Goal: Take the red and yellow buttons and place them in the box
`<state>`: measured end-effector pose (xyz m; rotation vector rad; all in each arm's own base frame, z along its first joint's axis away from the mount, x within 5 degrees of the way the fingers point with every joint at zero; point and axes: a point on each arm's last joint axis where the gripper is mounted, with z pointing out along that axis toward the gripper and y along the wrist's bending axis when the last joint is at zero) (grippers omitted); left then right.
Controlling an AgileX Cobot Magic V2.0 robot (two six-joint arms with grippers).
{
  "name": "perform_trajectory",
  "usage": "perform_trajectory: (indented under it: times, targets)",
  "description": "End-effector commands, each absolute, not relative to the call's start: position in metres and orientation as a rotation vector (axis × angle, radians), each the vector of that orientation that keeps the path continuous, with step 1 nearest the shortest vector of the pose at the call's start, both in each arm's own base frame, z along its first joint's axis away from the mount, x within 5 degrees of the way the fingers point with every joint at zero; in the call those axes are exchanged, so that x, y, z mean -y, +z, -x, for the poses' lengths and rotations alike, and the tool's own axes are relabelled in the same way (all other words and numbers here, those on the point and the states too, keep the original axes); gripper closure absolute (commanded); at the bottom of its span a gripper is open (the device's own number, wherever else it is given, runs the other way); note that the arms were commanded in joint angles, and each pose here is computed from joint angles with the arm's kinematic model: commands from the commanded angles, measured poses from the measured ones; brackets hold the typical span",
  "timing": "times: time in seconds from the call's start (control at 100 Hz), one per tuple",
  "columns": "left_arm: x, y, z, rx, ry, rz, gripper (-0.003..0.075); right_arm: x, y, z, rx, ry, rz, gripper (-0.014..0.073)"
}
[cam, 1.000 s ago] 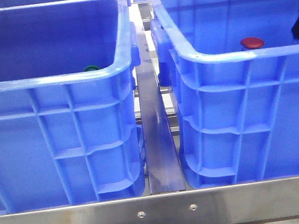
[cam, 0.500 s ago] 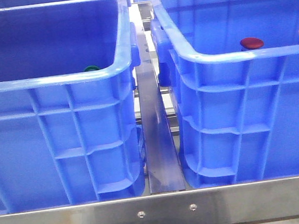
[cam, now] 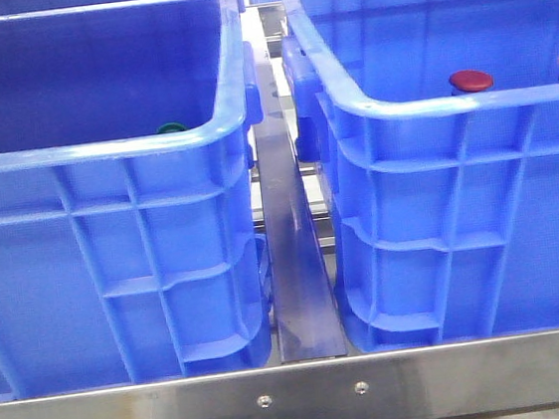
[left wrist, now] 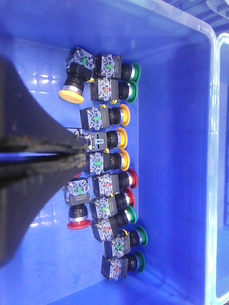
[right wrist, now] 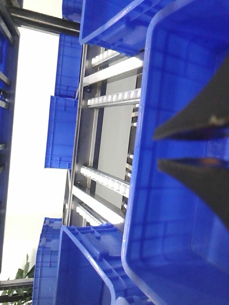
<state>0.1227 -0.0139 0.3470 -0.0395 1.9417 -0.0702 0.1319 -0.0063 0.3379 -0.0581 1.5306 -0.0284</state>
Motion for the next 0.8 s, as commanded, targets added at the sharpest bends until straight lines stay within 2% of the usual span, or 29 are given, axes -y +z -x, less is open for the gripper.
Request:
perform_trajectory:
  times: [0.0, 0.79]
  targets:
    - [0.0162, 0.3614, -0.1236, -1.849, -0.109, 0.025, 0.0741, 0.0042, 0.3495, -0.13, -1.477, 0.046, 0.019, 0.0669]
    - [0.0162, 0.3614, -0.1236, -1.849, -0.109, 0.025, 0.0741, 0.0042, 0.3495, -0.13, -1.477, 0.046, 0.019, 0.0664]
